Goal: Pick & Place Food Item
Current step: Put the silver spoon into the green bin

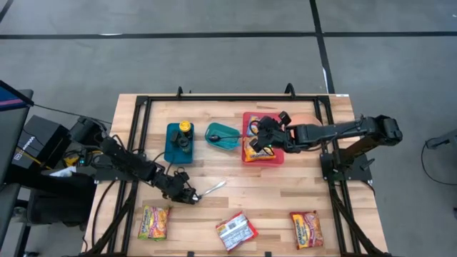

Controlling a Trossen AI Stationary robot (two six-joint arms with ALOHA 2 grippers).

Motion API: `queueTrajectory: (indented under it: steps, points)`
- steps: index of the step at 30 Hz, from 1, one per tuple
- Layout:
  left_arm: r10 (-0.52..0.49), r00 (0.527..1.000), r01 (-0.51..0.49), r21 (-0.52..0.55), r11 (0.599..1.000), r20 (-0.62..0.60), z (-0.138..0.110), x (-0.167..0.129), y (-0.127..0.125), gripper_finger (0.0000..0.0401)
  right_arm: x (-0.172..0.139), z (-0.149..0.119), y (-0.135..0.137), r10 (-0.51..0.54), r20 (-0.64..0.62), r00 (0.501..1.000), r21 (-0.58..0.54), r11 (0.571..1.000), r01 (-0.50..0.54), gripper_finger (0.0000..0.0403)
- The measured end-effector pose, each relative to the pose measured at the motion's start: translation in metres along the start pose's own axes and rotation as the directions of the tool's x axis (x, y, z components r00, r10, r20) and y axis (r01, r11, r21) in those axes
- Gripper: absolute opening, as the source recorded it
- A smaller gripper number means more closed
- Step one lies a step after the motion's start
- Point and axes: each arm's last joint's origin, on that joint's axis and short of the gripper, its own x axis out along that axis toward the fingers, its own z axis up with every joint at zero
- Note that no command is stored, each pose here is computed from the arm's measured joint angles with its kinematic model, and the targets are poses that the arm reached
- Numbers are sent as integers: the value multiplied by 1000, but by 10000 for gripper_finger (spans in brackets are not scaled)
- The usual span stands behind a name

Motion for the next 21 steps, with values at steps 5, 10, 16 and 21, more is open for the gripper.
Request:
queueTrajectory:
  steps: [5,10,16,21]
  points:
    - [-15,999,15,-7,1000,40,1,0,-1,131,-1,0,1,6,3,1000,-2,1000,-6,93]
    - [-26,999,27,-35,999,43,1,0,-2,131,-1,0,1,6,4,1000,-1,1000,-6,93]
    - [-29,998,31,-44,999,52,1,0,-2,104,-1,0,1,6,4,1000,-1,1000,-6,93]
    - [-30,997,34,-44,998,74,2,0,-2,64,-1,0,1,6,4,1000,-1,1000,-6,93]
